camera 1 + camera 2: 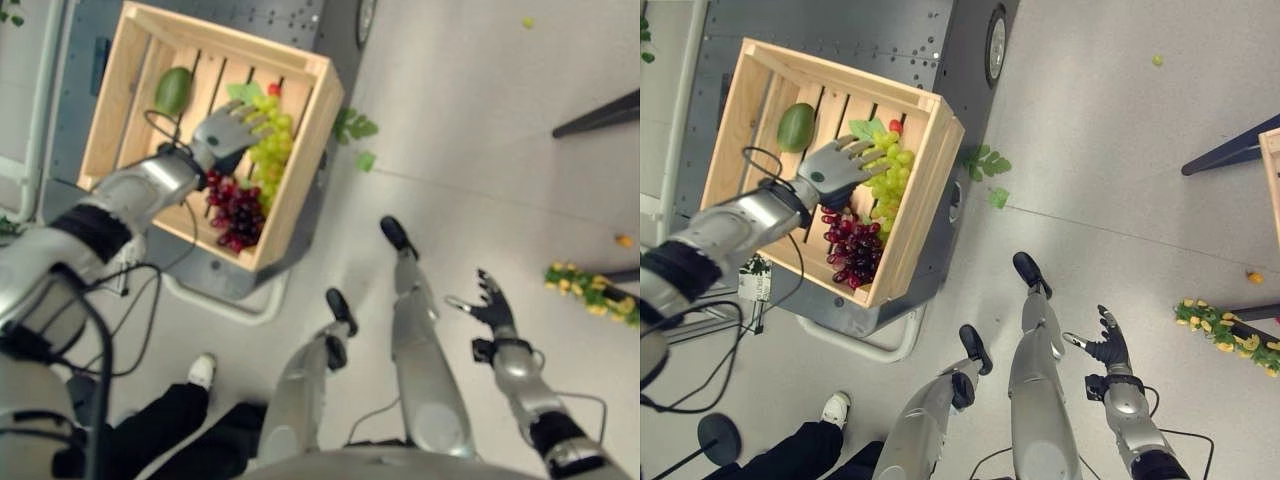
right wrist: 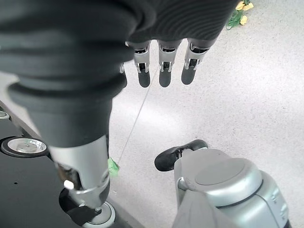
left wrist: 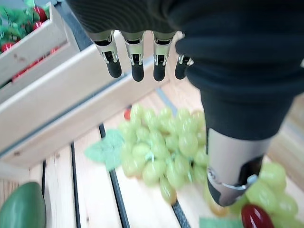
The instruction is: Pick up the fruits from the basket on one side to the basket on the other side
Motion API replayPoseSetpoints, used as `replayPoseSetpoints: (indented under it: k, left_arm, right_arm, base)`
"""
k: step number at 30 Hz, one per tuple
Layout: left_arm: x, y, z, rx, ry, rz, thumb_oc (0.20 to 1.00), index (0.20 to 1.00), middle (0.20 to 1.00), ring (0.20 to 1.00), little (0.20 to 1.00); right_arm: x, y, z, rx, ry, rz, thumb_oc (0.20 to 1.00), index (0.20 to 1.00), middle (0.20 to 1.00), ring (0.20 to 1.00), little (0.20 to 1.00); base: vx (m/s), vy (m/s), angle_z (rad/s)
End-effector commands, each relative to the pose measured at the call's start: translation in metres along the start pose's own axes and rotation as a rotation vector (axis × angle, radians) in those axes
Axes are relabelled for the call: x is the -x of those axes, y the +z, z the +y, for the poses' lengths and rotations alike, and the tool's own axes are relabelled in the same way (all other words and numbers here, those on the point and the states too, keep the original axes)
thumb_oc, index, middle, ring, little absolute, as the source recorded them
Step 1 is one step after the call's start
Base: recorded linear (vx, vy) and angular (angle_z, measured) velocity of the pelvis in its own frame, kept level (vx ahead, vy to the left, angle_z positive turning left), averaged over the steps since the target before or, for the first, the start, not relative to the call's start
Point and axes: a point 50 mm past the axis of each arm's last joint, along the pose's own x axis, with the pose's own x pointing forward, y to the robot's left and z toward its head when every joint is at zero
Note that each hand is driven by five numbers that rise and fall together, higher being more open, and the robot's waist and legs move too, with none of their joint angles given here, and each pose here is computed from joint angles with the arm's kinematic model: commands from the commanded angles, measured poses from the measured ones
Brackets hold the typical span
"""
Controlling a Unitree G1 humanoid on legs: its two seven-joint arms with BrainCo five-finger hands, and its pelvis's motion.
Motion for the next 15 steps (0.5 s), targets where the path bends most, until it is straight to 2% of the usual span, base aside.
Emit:
replayPoseSetpoints:
  k: [1, 3, 11, 15]
  left_arm:
    - [0.028, -0.039, 0.01, 0.0, 0.031, 0.117, 1.0, 1.0, 1.0, 1.0, 1.0]
    - [0.037, -0.041, 0.021, 0.026, 0.088, 0.126, 1.0, 1.0, 1.0, 1.0, 1.0]
    - [0.06, -0.048, 0.032, 0.049, 0.13, 0.147, 1.0, 1.0, 1.0, 1.0, 1.0]
    - [0.072, -0.055, 0.017, 0.04, 0.061, 0.178, 1.0, 1.0, 1.0, 1.0, 1.0]
  right_arm:
    - [0.003, 0.008, -0.019, 0.042, -0.023, -0.067, 1.0, 1.0, 1.0, 1.0, 1.0]
    - [0.006, 0.004, -0.015, 0.037, -0.001, -0.052, 1.0, 1.0, 1.0, 1.0, 1.0]
    - [0.007, 0.0, -0.014, 0.047, 0.024, -0.029, 1.0, 1.0, 1.0, 1.0, 1.0]
    - [0.008, -0.002, -0.013, 0.059, 0.047, -0.016, 1.0, 1.0, 1.0, 1.0, 1.0]
  base:
    - [-0.05, -0.059, 0.06]
    - [-0.09, -0.061, 0.12]
    - [-0.06, 0.007, 0.24]
    - [-0.05, 0.028, 0.12]
